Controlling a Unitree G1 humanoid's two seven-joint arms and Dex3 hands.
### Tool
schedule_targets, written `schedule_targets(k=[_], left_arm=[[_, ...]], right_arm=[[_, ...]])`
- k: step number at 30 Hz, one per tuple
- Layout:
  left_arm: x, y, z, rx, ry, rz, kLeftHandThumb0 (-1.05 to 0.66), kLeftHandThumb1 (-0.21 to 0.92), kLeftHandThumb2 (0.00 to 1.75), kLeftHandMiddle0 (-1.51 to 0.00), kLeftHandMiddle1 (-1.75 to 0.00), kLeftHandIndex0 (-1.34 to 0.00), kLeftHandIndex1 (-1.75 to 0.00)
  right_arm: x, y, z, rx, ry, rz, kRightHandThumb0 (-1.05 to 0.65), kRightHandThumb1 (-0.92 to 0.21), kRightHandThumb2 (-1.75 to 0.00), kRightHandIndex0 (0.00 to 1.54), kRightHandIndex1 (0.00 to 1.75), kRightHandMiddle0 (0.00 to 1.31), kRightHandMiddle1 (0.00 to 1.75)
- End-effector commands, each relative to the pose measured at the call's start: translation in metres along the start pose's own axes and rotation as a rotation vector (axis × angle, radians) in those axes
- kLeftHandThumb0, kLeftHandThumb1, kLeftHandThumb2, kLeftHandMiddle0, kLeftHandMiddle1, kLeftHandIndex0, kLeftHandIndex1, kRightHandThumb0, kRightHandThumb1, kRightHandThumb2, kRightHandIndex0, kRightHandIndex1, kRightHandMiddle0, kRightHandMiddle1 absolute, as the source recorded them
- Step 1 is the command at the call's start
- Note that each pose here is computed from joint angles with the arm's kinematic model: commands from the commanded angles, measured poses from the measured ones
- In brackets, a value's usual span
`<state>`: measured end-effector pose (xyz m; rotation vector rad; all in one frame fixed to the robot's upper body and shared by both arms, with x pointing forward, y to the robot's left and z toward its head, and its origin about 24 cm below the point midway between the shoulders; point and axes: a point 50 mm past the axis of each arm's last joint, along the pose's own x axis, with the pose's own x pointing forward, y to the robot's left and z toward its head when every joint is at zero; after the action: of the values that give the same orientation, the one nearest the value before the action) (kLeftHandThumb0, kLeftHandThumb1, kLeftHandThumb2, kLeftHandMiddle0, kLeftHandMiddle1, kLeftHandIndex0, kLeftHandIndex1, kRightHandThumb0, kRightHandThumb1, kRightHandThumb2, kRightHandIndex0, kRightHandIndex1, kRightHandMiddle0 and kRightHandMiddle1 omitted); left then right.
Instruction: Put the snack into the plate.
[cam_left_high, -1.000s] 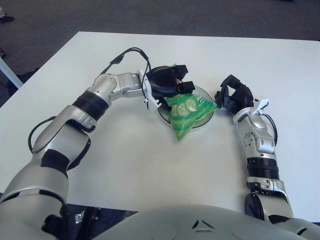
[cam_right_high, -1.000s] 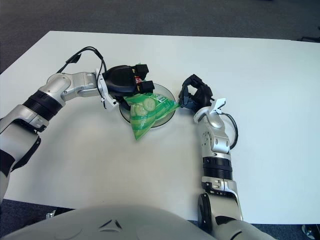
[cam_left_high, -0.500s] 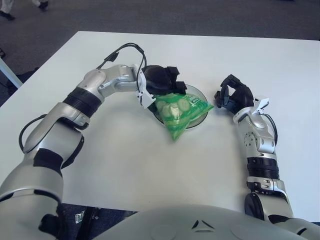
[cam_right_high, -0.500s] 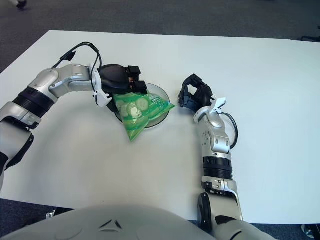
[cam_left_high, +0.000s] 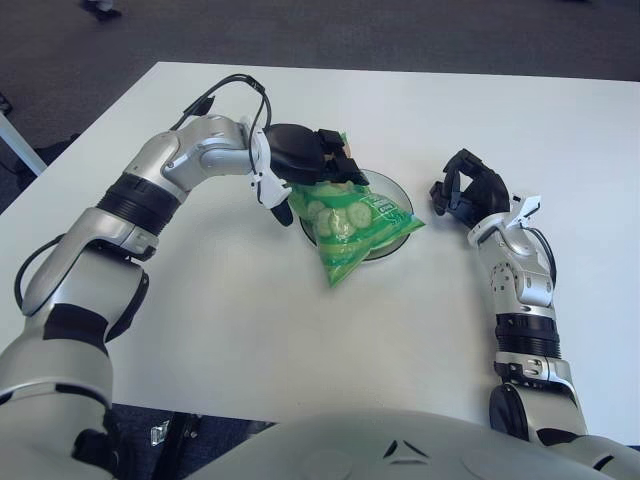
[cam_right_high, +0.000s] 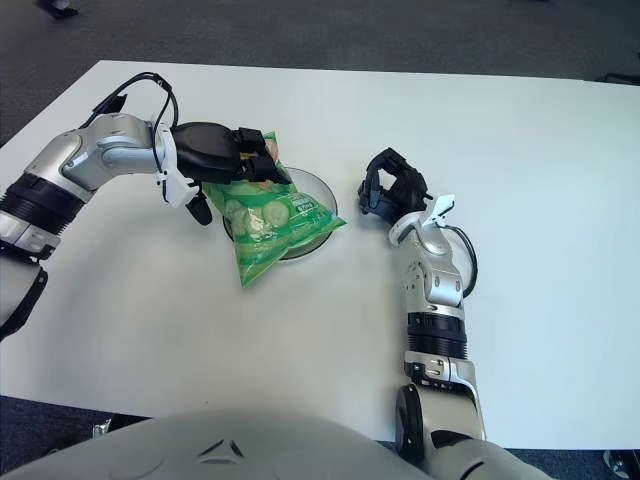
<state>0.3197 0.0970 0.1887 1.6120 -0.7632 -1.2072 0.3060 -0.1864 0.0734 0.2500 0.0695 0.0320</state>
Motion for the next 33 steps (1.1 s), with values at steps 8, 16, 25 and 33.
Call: schedule_targets(k=[8,16,25,33], left_arm=[[-0.003,0.005,0.001,-0.060,-0.007,0.086,-0.72,0.47,0.75,0.00,-0.29,0.00,-0.29],[0.000,0.005,0.001,-0.130,-0.023,0.216,-0.75,0.51,0.72,0.00,-0.12,0.00,-0.13],[0.001,0.003,0.000,-0.155,-0.035,0.347,-0.87,0.64,0.55,0.00,0.00,0.00,0.00],[-0.006,0.000,-0.011,-0.253,0.008,0.488,-0.99,0.81,0.32,0.00,0.00,0.00,0.00]], right_arm=[[-0.009,-0.006,-0.030,0.027,0.144,-0.029,-0.47,-0.34,-1.28,1.26,1.75,0.59,1.75],[-0.009,-0.006,-0.029,0.027,0.143,-0.024,-0.47,-0.35,-1.28,1.25,1.75,0.59,1.75],[-0.009,-0.006,-0.030,0.024,0.145,-0.020,-0.47,-0.37,-1.26,1.25,1.75,0.58,1.75],[-0.009,-0.006,-0.030,0.024,0.142,-0.019,-0.47,-0.37,-1.25,1.25,1.75,0.57,1.75]])
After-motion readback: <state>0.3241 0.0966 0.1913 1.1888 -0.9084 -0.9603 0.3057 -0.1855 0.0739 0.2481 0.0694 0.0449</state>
